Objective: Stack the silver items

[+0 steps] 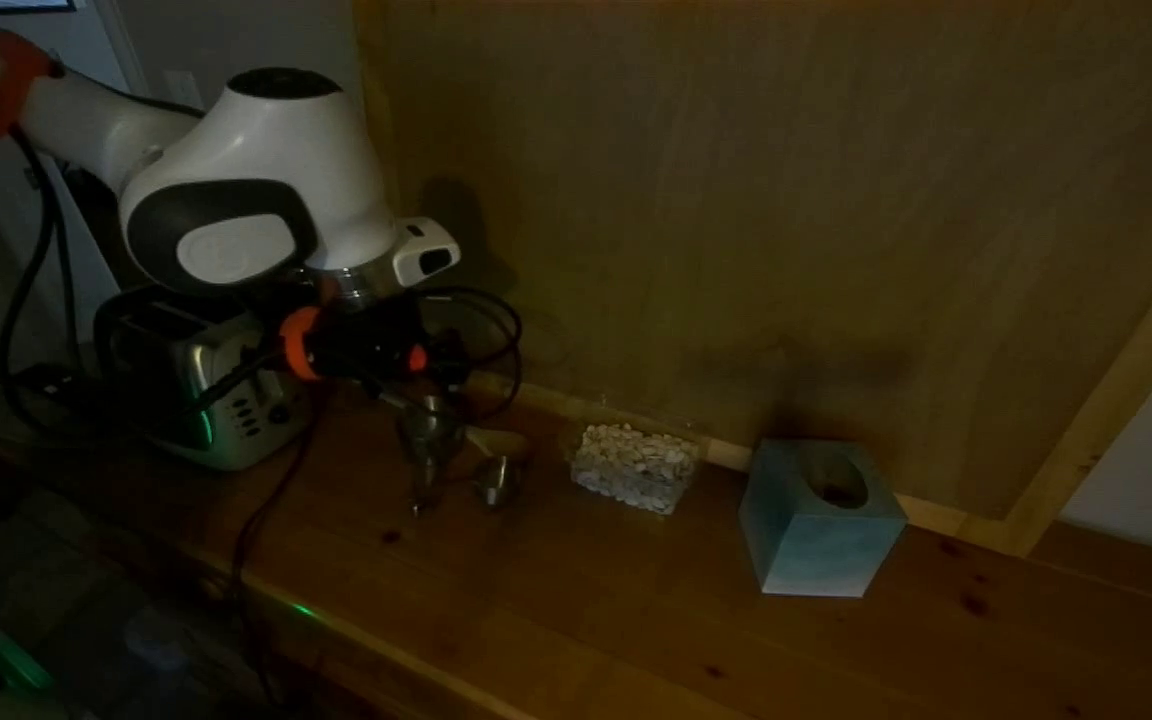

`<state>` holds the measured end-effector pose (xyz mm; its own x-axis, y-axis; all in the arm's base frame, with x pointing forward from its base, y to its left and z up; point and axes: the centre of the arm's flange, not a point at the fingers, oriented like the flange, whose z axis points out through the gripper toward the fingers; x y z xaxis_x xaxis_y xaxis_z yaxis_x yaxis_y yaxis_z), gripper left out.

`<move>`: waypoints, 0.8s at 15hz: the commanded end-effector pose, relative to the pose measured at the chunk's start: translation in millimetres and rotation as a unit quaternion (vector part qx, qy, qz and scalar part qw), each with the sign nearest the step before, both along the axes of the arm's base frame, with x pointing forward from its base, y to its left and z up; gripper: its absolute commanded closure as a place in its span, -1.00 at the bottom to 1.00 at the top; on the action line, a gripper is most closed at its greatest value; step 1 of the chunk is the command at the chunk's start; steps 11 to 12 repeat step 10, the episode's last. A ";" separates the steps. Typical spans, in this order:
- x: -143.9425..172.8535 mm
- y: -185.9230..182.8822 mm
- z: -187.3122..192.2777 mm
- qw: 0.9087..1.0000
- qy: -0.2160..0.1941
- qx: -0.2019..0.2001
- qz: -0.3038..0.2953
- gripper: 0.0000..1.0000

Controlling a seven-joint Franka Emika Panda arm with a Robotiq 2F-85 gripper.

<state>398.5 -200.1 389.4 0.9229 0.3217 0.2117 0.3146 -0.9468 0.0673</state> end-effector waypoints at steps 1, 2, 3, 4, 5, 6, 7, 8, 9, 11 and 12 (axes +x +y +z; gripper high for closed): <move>-32.3 16.1 15.3 0.999 -0.028 0.004 0.044 -1.00; -35.9 18.6 17.6 0.998 -0.031 0.006 0.049 -1.00; -39.4 21.0 19.5 0.998 -0.035 0.009 0.055 -1.00; -41.3 21.7 21.7 0.998 -0.035 0.012 0.055 -1.00; -24.0 15.9 14.6 0.999 -0.025 0.002 0.040 -1.00; -27.5 17.6 16.7 0.999 -0.028 0.004 0.042 -1.00; -30.1 18.6 17.8 0.999 -0.030 0.005 0.043 -1.00; -31.5 19.1 18.8 0.999 -0.031 0.006 0.044 -1.00; -31.9 19.2 19.4 0.998 -0.032 0.006 0.044 -1.00; -32.0 19.3 19.4 0.998 -0.032 0.006 0.044 -1.00; -32.0 19.3 19.4 0.998 -0.032 0.006 0.044 -1.00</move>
